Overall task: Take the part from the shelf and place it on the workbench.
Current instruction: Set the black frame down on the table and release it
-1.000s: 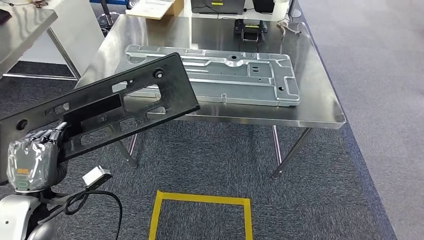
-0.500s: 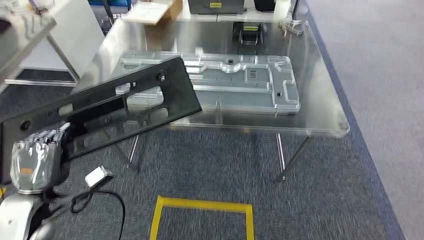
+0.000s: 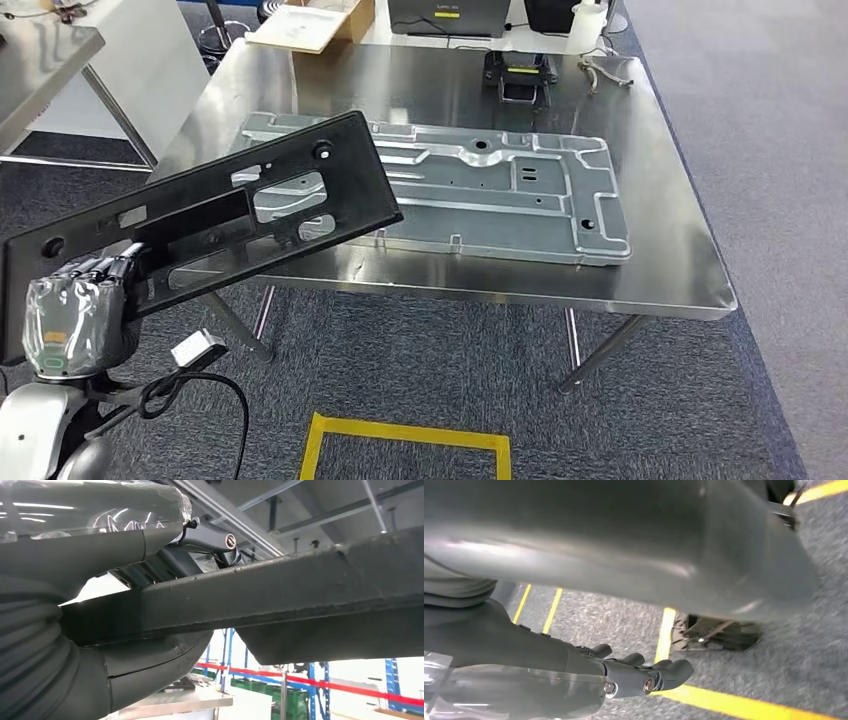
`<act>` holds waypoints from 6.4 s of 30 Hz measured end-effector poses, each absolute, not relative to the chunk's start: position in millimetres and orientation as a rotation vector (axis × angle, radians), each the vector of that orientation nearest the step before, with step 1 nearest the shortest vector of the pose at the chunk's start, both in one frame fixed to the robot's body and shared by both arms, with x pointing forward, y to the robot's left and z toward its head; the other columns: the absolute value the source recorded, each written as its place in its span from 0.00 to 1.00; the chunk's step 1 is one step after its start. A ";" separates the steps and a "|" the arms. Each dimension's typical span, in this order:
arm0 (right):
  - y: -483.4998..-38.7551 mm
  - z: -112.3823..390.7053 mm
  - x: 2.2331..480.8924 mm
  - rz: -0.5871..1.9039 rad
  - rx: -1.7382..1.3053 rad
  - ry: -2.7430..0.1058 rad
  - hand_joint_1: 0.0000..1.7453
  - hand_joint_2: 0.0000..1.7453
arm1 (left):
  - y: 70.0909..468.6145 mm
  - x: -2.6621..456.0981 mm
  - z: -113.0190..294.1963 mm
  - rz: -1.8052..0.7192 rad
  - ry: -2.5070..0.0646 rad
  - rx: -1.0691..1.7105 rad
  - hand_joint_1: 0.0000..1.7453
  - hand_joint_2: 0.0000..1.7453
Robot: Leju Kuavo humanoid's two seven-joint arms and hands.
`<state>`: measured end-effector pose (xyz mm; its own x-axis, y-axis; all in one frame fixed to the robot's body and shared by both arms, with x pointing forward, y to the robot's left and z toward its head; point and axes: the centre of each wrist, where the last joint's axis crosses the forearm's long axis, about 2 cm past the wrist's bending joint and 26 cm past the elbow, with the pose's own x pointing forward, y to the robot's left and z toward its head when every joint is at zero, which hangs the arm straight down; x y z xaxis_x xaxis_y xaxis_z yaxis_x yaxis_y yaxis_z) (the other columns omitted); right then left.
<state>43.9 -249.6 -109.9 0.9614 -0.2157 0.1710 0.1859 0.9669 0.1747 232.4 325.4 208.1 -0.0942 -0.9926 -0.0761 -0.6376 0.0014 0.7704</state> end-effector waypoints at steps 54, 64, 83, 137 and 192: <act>-252.6 -109.0 52.5 -0.058 0.183 -0.204 0.00 0.00 | 297.8 359.6 164.5 -1.431 -1.812 1.057 1.00 1.00; -253.1 -108.7 54.6 -0.010 0.193 -0.202 0.00 0.00 | 271.2 383.7 167.7 -1.677 -1.824 1.140 1.00 1.00; -256.3 -108.1 60.4 0.016 0.201 -0.194 0.00 0.00 | 230.9 410.4 205.1 -1.795 -1.926 1.164 1.00 1.00; -257.4 -108.1 60.9 0.026 0.202 -0.191 0.00 0.00 | 237.1 410.1 198.8 -1.757 -1.925 1.184 1.00 1.00; -257.3 -108.0 61.2 0.031 0.192 -0.195 0.00 0.00 | 246.0 406.5 193.0 -1.547 -1.956 1.284 1.00 1.00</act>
<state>61.2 -257.3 -108.0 0.9806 0.0121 0.1956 -0.0493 0.9812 0.1864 406.5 246.0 193.0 -0.5364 -0.8029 -0.2602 -0.4384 0.0016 0.8988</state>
